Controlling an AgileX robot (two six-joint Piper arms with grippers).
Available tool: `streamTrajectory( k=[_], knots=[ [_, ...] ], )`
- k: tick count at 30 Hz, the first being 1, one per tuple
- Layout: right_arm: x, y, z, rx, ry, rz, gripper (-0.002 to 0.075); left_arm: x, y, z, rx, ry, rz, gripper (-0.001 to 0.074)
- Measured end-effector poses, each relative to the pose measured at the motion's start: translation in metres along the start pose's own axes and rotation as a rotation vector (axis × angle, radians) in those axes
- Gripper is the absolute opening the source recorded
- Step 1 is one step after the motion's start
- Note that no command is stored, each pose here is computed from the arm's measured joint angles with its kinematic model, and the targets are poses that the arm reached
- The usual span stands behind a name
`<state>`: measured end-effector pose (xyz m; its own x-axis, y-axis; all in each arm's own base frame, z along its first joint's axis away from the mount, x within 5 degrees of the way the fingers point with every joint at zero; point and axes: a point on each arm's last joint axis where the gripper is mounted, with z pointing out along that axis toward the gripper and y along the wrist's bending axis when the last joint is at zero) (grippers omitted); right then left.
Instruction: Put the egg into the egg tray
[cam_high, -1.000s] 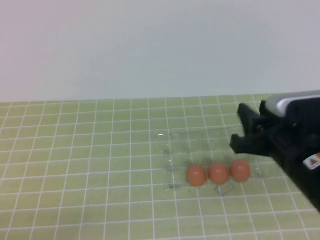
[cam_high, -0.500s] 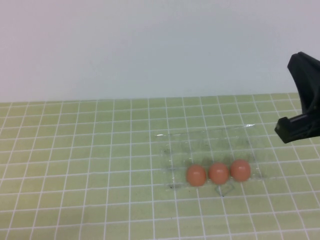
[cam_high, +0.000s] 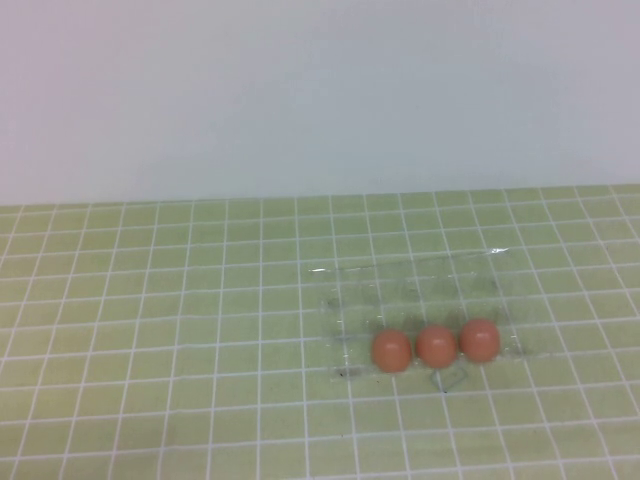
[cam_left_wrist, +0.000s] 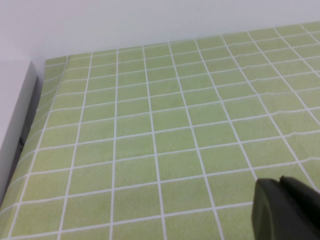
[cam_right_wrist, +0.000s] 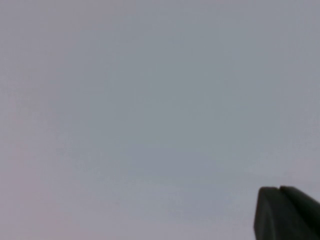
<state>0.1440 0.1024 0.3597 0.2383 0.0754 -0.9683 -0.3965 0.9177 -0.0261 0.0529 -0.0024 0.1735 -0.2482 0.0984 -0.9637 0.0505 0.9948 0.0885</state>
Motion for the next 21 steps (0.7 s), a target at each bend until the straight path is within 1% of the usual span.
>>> streamTrajectory(
  k=[4,7,11,15,18,21],
  knots=[
    [-0.01,-0.024,-0.015,0.053,-0.003,-0.033,-0.0001,0.0,0.0,0.0,0.0,0.0,0.0,0.0],
    [-0.006,-0.04,-0.032,0.088,0.049,-0.136,-0.0001,0.0,0.0,0.0,0.0,0.0,0.0,0.0],
    [0.014,-0.056,-0.061,0.161,0.166,-0.318,-0.0001,0.0,0.0,0.0,0.0,0.0,0.0,0.0],
    [0.043,-0.061,-0.094,0.213,0.292,-0.442,-0.0002,0.0,0.0,0.0,0.0,0.0,0.0,0.0],
    [0.068,-0.059,-0.115,0.234,0.363,-0.466,-0.0001,0.0,0.0,0.0,0.0,0.0,0.0,0.0],
    [0.097,-0.056,-0.134,0.244,0.418,-0.457,-0.0002,0.0,0.0,0.0,0.0,0.0,0.0,0.0]
  ],
)
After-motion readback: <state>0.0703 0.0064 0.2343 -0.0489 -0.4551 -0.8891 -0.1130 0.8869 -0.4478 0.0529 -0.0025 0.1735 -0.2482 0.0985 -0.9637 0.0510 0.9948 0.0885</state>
